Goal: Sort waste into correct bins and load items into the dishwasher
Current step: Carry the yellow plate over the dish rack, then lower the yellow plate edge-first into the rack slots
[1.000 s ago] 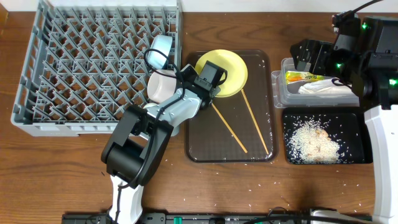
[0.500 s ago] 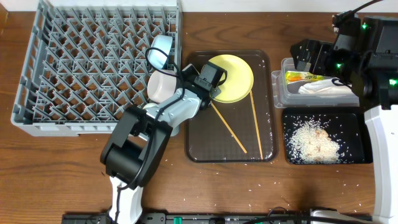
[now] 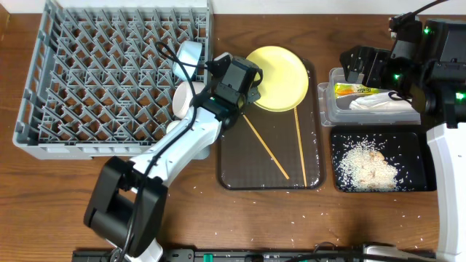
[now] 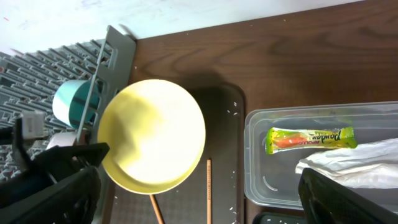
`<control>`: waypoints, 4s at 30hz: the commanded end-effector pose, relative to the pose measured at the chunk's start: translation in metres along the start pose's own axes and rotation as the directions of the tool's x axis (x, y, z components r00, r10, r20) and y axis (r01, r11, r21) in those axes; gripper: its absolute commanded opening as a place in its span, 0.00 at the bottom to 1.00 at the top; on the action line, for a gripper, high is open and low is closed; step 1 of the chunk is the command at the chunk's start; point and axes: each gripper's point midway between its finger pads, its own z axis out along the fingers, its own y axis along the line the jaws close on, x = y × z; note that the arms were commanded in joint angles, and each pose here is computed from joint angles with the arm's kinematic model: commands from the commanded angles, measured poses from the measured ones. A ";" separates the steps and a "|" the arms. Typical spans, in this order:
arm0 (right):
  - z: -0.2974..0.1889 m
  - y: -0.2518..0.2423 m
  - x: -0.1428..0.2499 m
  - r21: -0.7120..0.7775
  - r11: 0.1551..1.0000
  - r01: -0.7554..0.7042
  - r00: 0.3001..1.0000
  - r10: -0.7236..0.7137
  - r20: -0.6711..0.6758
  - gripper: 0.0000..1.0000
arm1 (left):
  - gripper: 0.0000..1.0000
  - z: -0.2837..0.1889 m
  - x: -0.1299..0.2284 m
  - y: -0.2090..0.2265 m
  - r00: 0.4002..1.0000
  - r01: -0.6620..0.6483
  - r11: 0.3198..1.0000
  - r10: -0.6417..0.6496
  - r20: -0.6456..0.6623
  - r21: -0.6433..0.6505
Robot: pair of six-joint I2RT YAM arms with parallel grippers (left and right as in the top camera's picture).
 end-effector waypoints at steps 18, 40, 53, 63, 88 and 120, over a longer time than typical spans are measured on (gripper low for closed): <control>0.001 0.001 0.000 -0.001 1.000 0.006 1.000 -0.006 0.000 0.99 | 0.07 -0.127 -0.141 0.060 0.955 -0.074 0.997 0.077 0.286 -0.022; 0.001 0.001 0.000 -0.001 1.000 0.006 1.000 -0.006 0.000 0.99 | 0.07 -0.165 -0.205 0.215 0.925 -0.166 0.916 0.273 0.264 -0.365; 0.001 0.001 0.000 -0.001 1.000 0.006 1.000 -0.006 0.000 0.99 | 0.07 -0.134 -0.197 0.247 0.922 -0.279 0.842 0.370 0.117 -0.462; 0.001 0.001 0.000 -0.001 1.000 0.006 1.000 -0.006 0.000 0.99 | 0.07 -0.134 -0.205 0.258 0.919 -0.256 0.816 0.372 0.131 -0.518; 0.001 0.001 0.000 -0.001 1.000 0.006 1.000 -0.006 0.000 0.99 | 0.74 -0.074 -0.154 0.262 0.992 0.121 0.979 -0.123 0.002 -0.162; 0.001 0.001 0.000 -0.001 1.000 0.006 1.000 -0.006 0.000 0.99 | 0.66 -0.126 -0.113 0.276 0.927 0.342 0.883 -0.373 -0.039 -0.320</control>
